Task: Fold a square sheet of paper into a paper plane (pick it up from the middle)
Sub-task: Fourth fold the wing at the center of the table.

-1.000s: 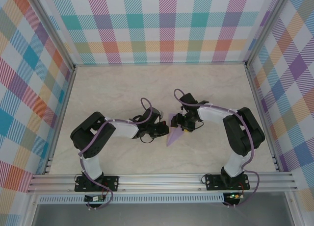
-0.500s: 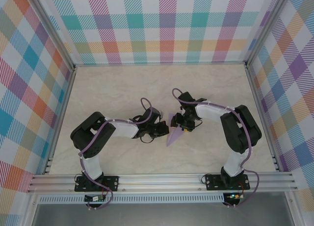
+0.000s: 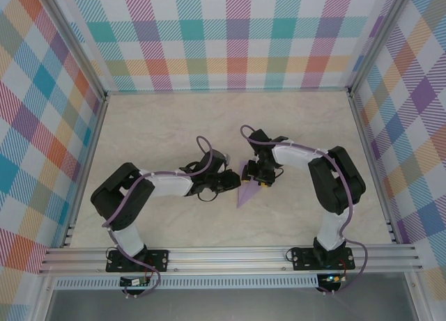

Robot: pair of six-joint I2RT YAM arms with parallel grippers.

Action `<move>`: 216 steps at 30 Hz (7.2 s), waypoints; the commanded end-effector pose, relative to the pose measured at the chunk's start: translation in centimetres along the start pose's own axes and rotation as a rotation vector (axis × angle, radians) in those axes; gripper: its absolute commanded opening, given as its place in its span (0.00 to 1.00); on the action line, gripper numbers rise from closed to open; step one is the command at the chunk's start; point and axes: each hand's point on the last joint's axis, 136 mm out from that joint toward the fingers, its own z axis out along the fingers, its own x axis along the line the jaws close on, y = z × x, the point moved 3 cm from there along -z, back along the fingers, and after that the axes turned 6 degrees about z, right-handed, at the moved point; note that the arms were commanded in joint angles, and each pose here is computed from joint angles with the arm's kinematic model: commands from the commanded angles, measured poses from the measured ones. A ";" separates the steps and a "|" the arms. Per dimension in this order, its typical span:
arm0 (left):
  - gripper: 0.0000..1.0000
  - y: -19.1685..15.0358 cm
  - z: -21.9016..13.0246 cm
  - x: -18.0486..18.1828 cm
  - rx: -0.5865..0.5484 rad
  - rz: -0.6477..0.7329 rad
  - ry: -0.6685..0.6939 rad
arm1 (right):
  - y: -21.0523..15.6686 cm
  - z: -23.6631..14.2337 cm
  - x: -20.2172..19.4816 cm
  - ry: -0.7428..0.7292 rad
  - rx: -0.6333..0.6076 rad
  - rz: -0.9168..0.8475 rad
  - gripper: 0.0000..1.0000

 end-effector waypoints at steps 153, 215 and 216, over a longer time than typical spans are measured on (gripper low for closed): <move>0.03 -3.1 2.2 -0.3 0.075 0.009 0.025 | -2.6 6.9 -7.5 -0.374 0.107 0.153 0.54; 0.00 -8.1 2.9 6.1 0.271 -0.060 0.266 | -3.2 -0.9 2.5 0.417 -0.004 -0.250 0.00; 0.00 -8.1 2.9 6.1 0.271 -0.058 0.266 | -3.2 -0.7 2.5 0.418 0.000 -0.251 0.00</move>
